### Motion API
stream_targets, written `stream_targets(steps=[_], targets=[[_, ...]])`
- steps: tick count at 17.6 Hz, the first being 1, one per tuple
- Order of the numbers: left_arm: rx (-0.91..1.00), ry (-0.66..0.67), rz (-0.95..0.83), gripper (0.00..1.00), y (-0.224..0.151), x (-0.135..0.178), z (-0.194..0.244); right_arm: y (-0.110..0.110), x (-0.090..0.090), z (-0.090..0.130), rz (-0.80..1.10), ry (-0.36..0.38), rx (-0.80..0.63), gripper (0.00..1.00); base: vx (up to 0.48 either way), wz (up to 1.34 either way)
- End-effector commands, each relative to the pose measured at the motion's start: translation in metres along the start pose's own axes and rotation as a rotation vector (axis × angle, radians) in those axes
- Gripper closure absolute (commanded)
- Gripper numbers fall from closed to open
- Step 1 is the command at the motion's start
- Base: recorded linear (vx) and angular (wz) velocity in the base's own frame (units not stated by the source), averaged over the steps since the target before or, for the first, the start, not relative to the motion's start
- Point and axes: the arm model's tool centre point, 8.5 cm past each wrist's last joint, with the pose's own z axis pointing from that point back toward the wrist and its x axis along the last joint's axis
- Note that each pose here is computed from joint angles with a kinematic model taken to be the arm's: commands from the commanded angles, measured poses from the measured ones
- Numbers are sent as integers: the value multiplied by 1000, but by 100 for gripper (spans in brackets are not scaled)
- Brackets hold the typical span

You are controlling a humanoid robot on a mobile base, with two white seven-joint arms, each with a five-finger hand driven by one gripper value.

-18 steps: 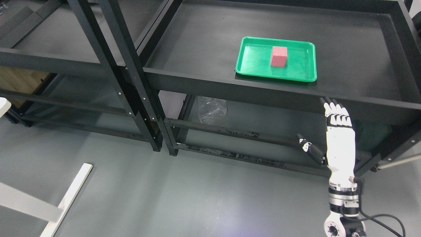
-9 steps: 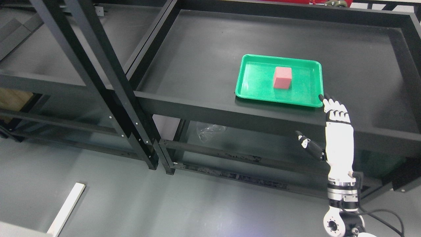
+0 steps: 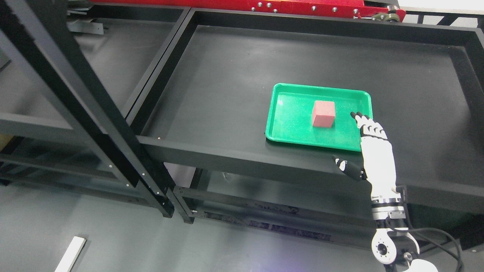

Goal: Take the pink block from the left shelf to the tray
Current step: 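Reach the right hand over the green tray toward the pink block, then close the right hand around the pink block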

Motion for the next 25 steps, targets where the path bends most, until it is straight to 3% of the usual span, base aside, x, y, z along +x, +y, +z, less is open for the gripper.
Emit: stream_targets(steps=[1,6,15,25], targets=[[14,-47,9,0,9,25,-1,8,-7,-5,23,6,176,1,233,-90],[14,-47,9,0,9,25,-1,22,-9,-2,18,12,291,1,203,-102],[14,-47,9,0,9,25,-1,36,-7,-15,13,-3,336,1,161,-84],[14,-47,9,0,9,25,-1,58,-3,-10,7,-20,454,1,77,-23]])
